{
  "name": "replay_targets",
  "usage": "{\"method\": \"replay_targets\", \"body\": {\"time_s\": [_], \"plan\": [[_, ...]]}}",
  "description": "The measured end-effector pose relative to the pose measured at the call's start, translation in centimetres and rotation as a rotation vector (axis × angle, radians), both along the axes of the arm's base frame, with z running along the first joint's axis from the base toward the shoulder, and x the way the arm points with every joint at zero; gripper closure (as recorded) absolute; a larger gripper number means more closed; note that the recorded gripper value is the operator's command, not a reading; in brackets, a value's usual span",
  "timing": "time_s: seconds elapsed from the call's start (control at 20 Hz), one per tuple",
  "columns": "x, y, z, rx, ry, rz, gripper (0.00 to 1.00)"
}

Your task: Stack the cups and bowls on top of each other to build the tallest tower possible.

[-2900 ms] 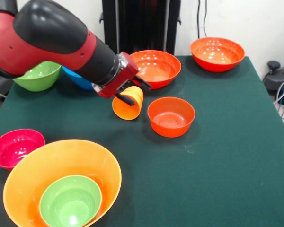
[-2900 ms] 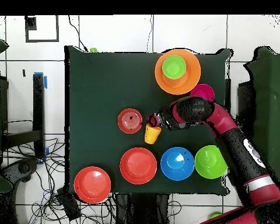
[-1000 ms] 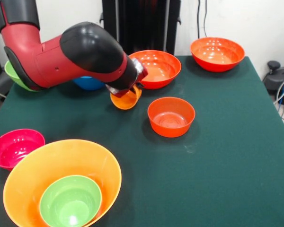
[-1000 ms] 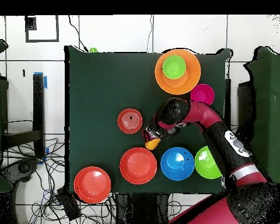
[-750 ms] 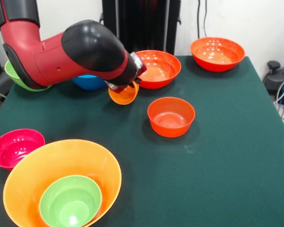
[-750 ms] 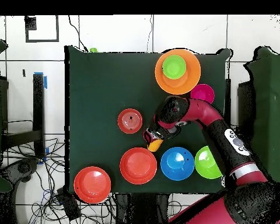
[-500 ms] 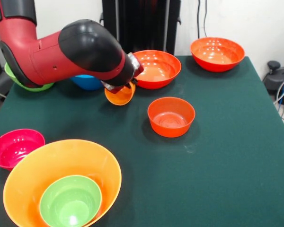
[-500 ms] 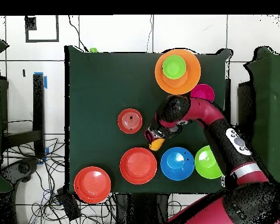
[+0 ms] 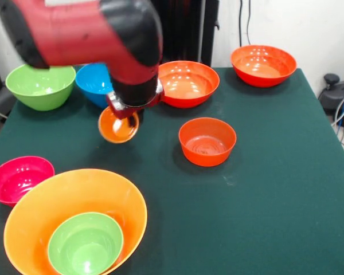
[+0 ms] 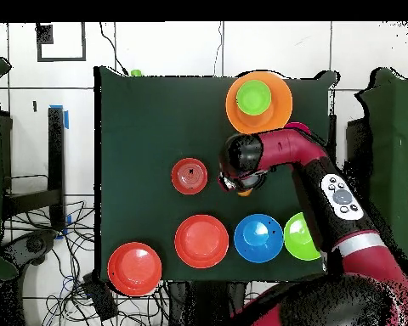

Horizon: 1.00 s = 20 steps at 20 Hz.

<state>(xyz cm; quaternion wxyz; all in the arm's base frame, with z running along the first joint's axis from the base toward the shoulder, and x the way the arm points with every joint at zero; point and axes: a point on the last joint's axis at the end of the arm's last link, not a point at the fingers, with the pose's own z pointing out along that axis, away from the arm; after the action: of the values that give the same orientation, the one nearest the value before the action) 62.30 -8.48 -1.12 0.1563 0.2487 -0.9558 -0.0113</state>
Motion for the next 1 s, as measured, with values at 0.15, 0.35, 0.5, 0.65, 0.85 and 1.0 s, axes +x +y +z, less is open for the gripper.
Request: {"method": "replay_targets", "body": {"time_s": [0.15, 0.35, 0.5, 0.65, 0.85, 1.0], "plan": [[2.9, 1.2, 2.0, -0.123, -0.236, -0.001, 1.0], [6.2, 3.5, 4.8, -0.17, -0.522, -0.058, 1.0], [7.8, 5.3, 6.5, -0.151, -0.724, -0.118, 1.0], [8.4, 6.7, 7.2, -0.06, -0.888, -0.206, 1.0], [8.3, 6.2, 7.5, 0.05, -0.997, -0.283, 1.0], [7.2, 3.9, 7.1, 0.086, -1.05, -0.308, 1.0]]}}
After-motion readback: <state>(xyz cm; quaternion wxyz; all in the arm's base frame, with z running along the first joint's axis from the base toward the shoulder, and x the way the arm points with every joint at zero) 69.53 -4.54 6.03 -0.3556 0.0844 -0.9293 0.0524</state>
